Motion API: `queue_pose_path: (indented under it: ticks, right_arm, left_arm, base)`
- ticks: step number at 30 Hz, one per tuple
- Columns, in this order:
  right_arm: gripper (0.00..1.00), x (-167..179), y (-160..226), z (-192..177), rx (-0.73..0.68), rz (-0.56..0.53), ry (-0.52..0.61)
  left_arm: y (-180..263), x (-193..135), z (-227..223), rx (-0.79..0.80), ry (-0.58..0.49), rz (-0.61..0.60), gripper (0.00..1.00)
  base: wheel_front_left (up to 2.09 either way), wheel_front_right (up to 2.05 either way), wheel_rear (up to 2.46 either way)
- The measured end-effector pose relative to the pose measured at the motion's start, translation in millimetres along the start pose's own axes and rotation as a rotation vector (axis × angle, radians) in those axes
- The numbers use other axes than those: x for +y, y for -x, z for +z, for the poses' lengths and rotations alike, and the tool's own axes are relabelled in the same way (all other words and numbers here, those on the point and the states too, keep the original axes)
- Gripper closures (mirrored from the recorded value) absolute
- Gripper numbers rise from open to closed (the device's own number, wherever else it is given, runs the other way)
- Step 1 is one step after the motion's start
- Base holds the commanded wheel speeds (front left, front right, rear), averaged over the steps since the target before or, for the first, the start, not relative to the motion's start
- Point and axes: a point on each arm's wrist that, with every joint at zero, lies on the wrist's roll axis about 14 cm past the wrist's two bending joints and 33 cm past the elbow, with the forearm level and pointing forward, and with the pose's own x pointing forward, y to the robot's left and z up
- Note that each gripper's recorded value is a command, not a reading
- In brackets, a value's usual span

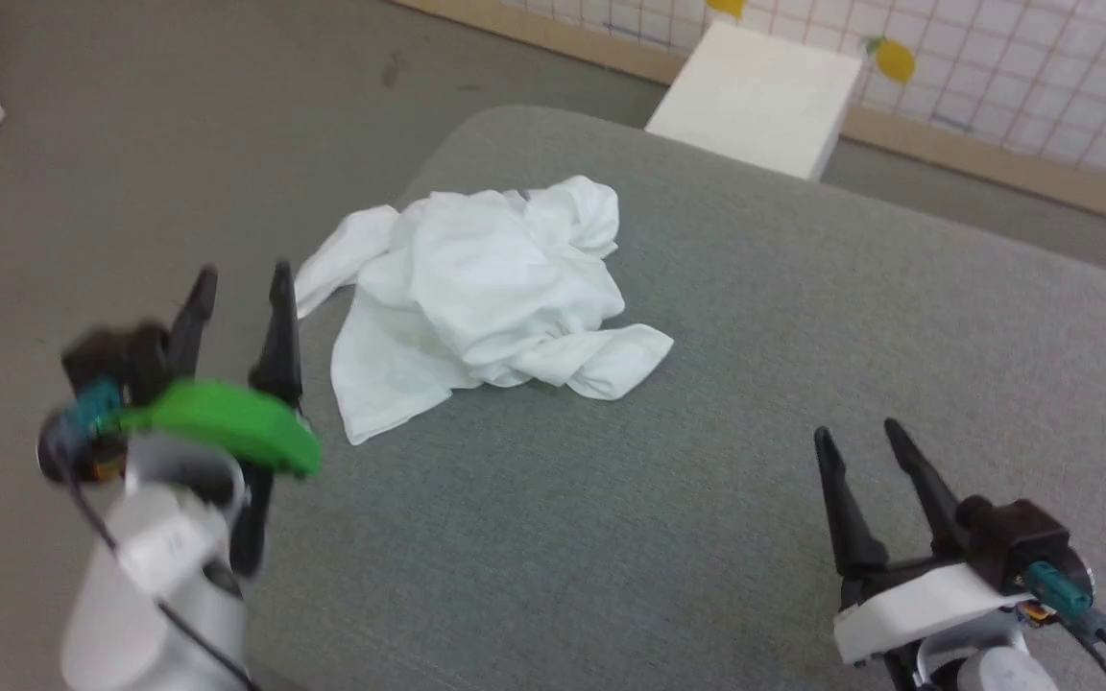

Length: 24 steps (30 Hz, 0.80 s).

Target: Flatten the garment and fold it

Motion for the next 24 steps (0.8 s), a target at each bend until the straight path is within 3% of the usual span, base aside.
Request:
queue_pose_path:
  ticks: [5,11,20,24]
  right_arm:
    - [0.00,-26,-6,-1,-0.001,-0.061,0.011]
    - [0.00,-68,5,-12,0.033,-0.170,0.026]
    - [0.00,-116,25,-26,0.096,-0.300,0.070]
    - [0.00,-127,31,-34,0.119,-0.332,0.068]
  left_arm:
    - [-53,-11,-15,0.182,0.005,-0.066,0.00]
    - [-90,-41,-72,0.529,0.084,-0.123,0.00]
    - [-83,-71,-165,0.972,0.031,-0.174,0.00]
    - [-65,-80,-205,1.092,0.021,-0.176,0.00]
  base:
    - [0.00,0.00,0.00]
    - [0.00,0.00,0.00]
    - [0.00,0.00,0.00]
    - [0.00,0.00,0.00]
